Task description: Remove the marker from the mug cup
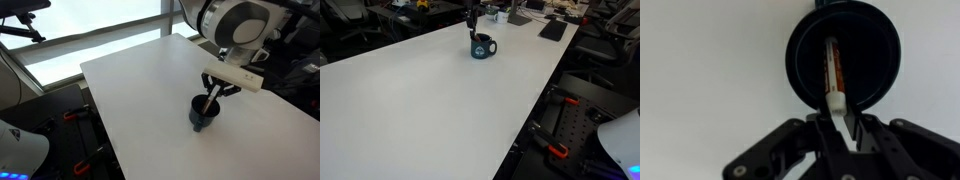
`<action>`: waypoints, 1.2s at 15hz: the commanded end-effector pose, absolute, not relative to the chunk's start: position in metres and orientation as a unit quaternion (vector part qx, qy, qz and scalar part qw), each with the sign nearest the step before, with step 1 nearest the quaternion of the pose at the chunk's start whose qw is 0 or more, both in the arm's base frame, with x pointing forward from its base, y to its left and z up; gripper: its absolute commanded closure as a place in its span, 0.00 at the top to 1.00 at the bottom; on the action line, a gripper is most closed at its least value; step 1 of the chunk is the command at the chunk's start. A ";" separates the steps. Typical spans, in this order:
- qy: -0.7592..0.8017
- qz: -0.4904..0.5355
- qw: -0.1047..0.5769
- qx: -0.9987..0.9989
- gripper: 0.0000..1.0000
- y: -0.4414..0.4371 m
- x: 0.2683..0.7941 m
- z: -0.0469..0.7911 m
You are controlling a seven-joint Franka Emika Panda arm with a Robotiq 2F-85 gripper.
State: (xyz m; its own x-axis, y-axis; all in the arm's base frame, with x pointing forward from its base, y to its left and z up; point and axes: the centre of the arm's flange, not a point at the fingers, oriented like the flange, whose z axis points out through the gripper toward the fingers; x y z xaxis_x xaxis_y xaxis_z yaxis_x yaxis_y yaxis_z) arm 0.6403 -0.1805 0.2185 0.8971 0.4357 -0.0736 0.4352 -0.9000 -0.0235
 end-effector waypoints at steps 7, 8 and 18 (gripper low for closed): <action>-0.210 0.079 0.014 -0.974 0.05 -0.168 0.636 0.267; -0.211 0.081 0.011 -0.974 0.05 -0.165 0.639 0.276; -0.277 0.086 0.058 -0.955 0.05 -0.119 0.699 0.333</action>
State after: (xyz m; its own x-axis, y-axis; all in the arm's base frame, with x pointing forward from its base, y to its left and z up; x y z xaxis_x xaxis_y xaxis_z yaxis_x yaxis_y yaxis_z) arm 0.6680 -0.1272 0.3247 0.8606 0.4864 -0.1508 0.4747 -0.8734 -0.1084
